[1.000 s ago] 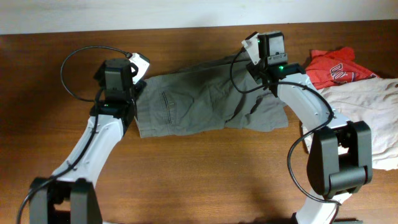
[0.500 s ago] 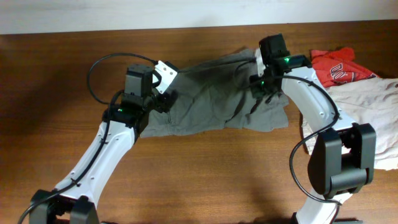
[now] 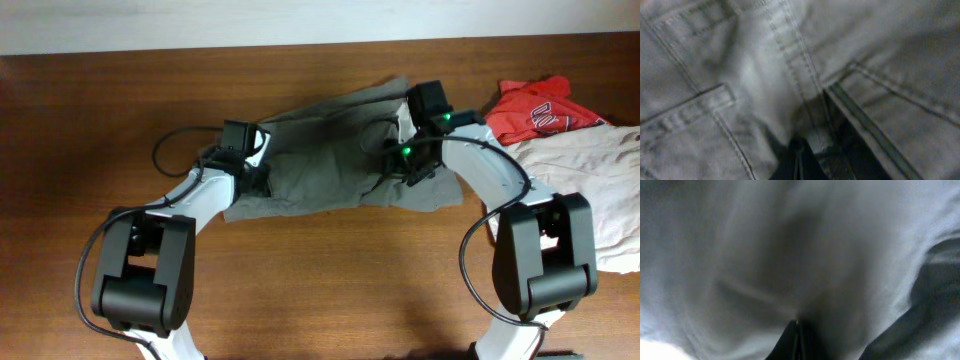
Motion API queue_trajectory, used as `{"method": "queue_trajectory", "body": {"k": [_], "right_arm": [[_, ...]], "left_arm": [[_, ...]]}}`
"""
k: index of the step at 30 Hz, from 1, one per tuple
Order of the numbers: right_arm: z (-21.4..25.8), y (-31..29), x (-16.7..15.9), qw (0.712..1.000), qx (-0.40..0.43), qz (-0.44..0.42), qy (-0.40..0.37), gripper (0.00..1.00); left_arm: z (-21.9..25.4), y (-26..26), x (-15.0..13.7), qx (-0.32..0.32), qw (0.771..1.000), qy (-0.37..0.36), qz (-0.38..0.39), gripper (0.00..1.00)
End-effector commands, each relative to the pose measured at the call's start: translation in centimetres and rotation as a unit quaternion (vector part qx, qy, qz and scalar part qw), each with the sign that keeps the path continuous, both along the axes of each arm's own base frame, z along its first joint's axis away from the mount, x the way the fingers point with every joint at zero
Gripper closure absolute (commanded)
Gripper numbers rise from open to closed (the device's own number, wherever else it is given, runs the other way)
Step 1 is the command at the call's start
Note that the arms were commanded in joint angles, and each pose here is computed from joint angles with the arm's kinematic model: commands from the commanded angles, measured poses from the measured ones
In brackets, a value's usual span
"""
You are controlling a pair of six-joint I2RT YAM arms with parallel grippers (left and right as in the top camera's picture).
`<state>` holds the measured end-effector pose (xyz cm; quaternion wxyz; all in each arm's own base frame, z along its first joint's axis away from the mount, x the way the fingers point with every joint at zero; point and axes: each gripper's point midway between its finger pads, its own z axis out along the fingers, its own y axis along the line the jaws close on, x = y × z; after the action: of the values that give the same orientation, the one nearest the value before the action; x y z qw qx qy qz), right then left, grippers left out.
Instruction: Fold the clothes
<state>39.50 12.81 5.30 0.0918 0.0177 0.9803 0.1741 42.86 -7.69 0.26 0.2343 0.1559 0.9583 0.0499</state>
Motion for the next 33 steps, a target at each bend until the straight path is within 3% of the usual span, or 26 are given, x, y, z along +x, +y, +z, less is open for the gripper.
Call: {"method": "queue_trajectory", "body": {"k": [1,5,10,14,19,21,22,24,27,33], "right_arm": [[-2.4,-2.3,-1.1,0.998,-0.059,-0.026,0.013,0.95],[-4.2,-9.1,-1.9,0.978,-0.191,-0.081,0.022,0.95],[-3.8,-15.0,-1.7,0.961,-0.234,-0.145,0.027,0.96],[-2.3,-15.2,-0.9,0.979,-0.163,-0.115,0.031,0.96],[1.7,-8.8,-1.2,1.000,0.008,-0.005,0.024,0.96],[2.1,-7.0,-2.6,0.998,0.036,0.032,0.040,0.76],[1.7,-6.5,-3.3,0.997,0.035,0.054,0.047,0.60],[1.0,-6.1,-3.9,0.995,0.034,0.073,0.054,0.46],[0.2,-5.8,-4.0,0.995,0.044,0.075,0.056,0.39],[-1.4,-3.9,-3.0,0.992,0.094,0.086,0.014,0.39]], "left_arm": [[-3.2,4.9,-2.1,0.049,0.992,0.048,0.105,1.00],[-3.2,7.1,-2.4,0.063,0.988,0.053,0.129,0.99],[-2.9,9.6,-2.5,0.093,0.983,0.052,0.153,1.00],[-2.5,9.7,-2.0,0.105,0.986,0.052,0.119,1.00],[-1.5,8.7,-0.7,0.102,0.988,0.035,0.110,0.99],[-1.1,8.0,-0.3,0.102,0.989,0.030,0.102,0.98],[-1.1,7.7,-0.3,0.102,0.990,0.028,0.099,0.98],[-1.1,7.4,-0.3,0.102,0.990,0.028,0.096,0.98],[-1.1,7.4,-0.3,0.102,0.990,0.030,0.095,0.98],[-1.2,7.4,-0.6,0.103,0.990,0.035,0.095,0.98]]}}
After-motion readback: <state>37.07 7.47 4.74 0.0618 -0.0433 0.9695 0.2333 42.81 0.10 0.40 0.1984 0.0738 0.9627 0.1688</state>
